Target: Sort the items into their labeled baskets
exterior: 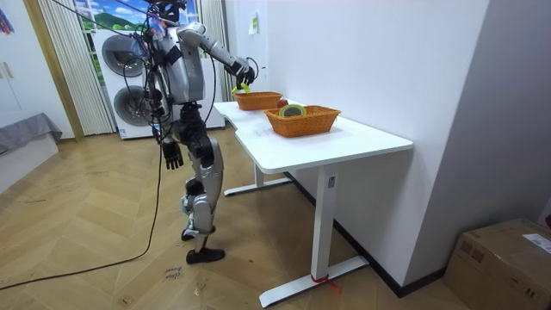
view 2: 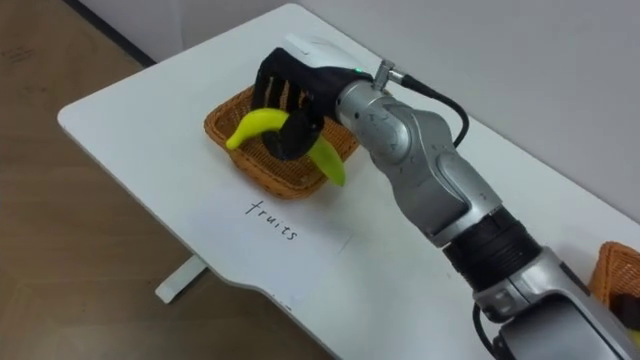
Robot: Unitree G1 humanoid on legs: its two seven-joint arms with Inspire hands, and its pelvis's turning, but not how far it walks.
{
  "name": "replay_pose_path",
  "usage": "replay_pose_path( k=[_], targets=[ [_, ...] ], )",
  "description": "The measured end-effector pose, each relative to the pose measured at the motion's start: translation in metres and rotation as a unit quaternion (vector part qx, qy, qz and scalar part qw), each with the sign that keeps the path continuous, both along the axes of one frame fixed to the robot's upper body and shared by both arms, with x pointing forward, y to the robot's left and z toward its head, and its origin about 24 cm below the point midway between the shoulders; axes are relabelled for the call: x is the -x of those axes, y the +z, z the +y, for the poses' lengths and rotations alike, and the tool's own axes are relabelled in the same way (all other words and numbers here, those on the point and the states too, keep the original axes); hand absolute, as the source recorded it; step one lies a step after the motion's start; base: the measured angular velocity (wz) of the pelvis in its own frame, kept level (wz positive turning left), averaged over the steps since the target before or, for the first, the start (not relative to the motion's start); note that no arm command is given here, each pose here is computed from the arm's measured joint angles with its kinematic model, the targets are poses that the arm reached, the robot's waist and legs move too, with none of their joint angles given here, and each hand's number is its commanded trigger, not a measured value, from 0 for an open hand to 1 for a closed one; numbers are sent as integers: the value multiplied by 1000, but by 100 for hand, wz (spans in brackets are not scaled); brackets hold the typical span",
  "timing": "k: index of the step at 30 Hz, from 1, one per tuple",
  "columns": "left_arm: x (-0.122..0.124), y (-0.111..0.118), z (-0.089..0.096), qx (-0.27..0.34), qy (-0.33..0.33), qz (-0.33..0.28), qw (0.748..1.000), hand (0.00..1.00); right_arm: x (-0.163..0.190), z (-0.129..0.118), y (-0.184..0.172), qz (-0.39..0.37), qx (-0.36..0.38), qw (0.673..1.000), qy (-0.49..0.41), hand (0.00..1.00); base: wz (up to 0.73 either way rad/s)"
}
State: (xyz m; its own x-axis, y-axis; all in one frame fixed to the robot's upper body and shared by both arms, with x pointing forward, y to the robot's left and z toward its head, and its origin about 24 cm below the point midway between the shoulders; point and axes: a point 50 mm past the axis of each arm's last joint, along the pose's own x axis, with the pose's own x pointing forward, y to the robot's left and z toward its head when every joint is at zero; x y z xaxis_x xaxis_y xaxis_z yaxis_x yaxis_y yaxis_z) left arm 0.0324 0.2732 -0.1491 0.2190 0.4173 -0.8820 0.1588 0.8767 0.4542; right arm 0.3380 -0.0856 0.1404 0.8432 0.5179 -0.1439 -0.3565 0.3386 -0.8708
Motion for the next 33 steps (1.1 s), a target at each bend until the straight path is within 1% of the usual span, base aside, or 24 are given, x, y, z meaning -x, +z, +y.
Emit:
replay_pose_path(
  k=[1,2,10,21,33],
  targets=[
    [0,0,0,0,0,0,1000,0,0,0,0,0,0,1000,0,3,0],
    [0,0,0,0,0,0,1000,0,0,0,0,-1,2,1000,-1,0,0],
    [-2,1,-2,3,-2,-7,1000,0,-6,-9,-12,11,28,999,-24,0,0],
    [-6,2,-2,1,-4,-15,1000,0,-7,-12,-11,-15,69,997,-36,0,0],
    [-6,3,1,-6,-9,-15,1000,0,-7,-12,-11,-18,72,997,-36,0,0]
  ],
)
